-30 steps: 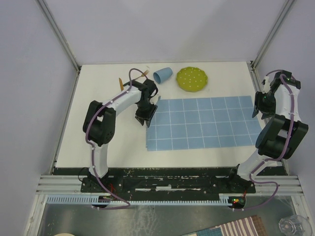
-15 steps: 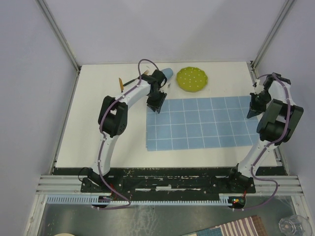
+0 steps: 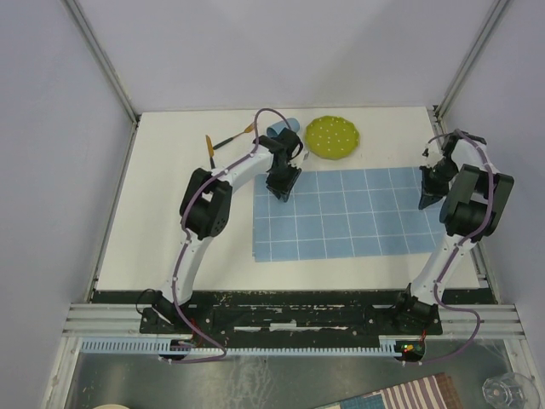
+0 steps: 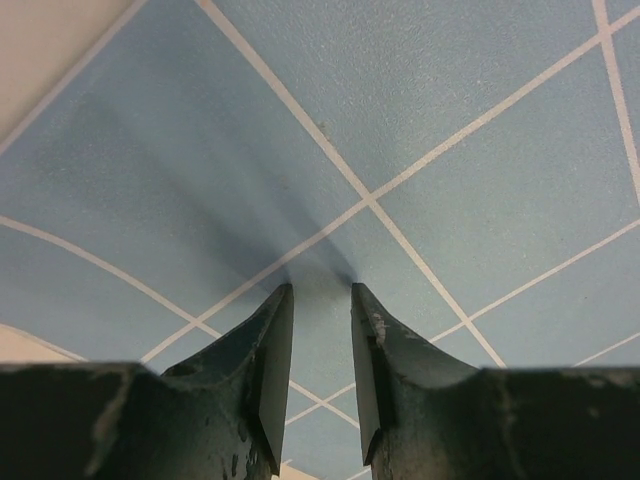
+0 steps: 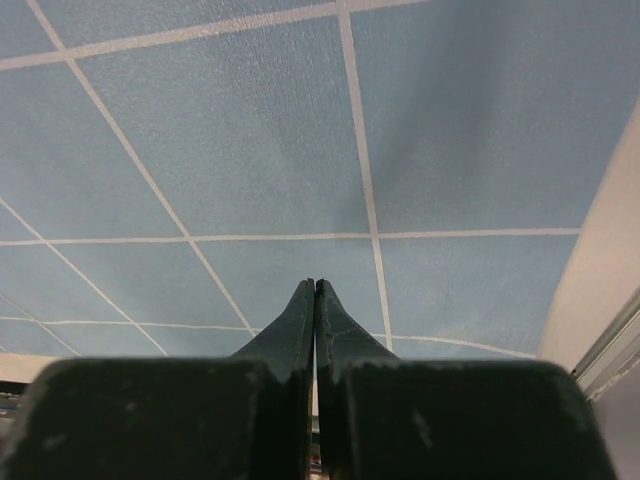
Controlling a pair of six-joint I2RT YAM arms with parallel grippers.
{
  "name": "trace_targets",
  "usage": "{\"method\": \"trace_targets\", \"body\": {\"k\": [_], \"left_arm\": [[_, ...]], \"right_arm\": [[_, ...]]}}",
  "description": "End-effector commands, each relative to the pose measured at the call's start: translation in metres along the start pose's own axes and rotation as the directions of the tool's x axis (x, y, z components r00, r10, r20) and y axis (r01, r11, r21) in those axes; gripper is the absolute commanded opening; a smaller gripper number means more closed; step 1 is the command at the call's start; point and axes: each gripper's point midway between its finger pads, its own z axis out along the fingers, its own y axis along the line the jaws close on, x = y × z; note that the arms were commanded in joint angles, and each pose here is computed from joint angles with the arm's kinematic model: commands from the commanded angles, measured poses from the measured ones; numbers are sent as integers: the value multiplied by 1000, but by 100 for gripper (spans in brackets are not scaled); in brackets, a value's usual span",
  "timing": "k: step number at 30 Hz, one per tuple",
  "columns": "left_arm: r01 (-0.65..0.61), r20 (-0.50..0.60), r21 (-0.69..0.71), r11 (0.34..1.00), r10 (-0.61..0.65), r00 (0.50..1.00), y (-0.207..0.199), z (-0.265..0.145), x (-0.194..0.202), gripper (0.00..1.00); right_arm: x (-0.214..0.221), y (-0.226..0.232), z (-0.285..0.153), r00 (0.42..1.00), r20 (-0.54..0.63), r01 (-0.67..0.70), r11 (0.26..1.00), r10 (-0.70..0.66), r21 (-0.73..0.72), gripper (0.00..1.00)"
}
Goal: Set the dinner table for one person
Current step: Move the napkin to the center of the board.
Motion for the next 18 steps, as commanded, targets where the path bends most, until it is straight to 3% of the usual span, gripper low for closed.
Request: {"method": "trace_targets", "body": {"k": [1, 18], "left_arm": [[15, -68, -31, 999, -17, 998, 8, 10, 28, 36], [45, -94, -178, 983, -63, 994, 72, -26, 82, 33]], "right_arm": [[5, 0, 12, 998, -42, 50, 998, -49, 25, 2], [22, 72, 41, 963, -135, 229, 972, -234, -47, 2]]}}
